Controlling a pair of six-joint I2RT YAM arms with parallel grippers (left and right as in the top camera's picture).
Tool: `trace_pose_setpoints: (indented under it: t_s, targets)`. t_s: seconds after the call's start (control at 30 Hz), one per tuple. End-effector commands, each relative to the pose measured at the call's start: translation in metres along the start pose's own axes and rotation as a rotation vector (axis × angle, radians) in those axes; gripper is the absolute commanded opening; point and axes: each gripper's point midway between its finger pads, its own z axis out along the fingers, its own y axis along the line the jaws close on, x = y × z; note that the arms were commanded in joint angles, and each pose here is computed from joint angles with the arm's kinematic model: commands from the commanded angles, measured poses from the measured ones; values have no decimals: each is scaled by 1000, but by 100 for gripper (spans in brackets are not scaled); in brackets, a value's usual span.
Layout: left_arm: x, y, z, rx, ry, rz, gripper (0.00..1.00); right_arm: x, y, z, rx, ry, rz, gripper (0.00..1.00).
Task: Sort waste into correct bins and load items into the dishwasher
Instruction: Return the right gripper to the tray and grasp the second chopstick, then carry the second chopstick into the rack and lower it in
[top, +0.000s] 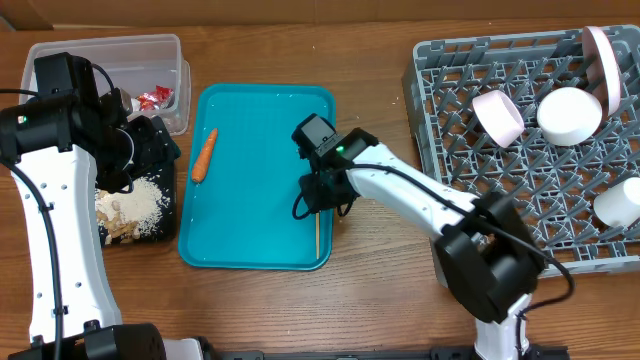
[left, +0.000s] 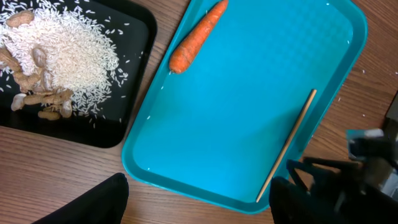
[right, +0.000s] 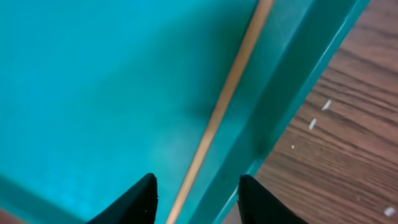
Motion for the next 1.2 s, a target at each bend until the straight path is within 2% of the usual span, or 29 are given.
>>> trace_pose_setpoints:
  t_s: [0.0,0.27,0.37,0.47,0.73,0.87,0.97,1.07,1.17]
  targets:
    - [1,-1,2,-1,7,25,75,-2,-1,14,8,16,39,43]
    - [1,-1,2,-1,7,25,75,2,1,27,12,37,48,41]
    - [1,-1,2,-1,7,25,75,3,-1,29,19,43,71,34]
    - [1,-1,2,-2,6,25,75,6,-10,32,72,47,198,26]
    - [1,-1,2,-2,6,25,75,14,-10,44,64,90,226,22]
    - [1,-1,2,-2,6,25,75,15,-9,44,60,96,236,15]
    - [1,-1,2,-2,7,25,75,16,-9,44,63,101,242,14]
    - [1,-1,2,-1,7,25,75,17,-10,44,67,105,258,4]
    - [1,-1,2,-1,7,25,75,17,-10,44,68,105,265,4]
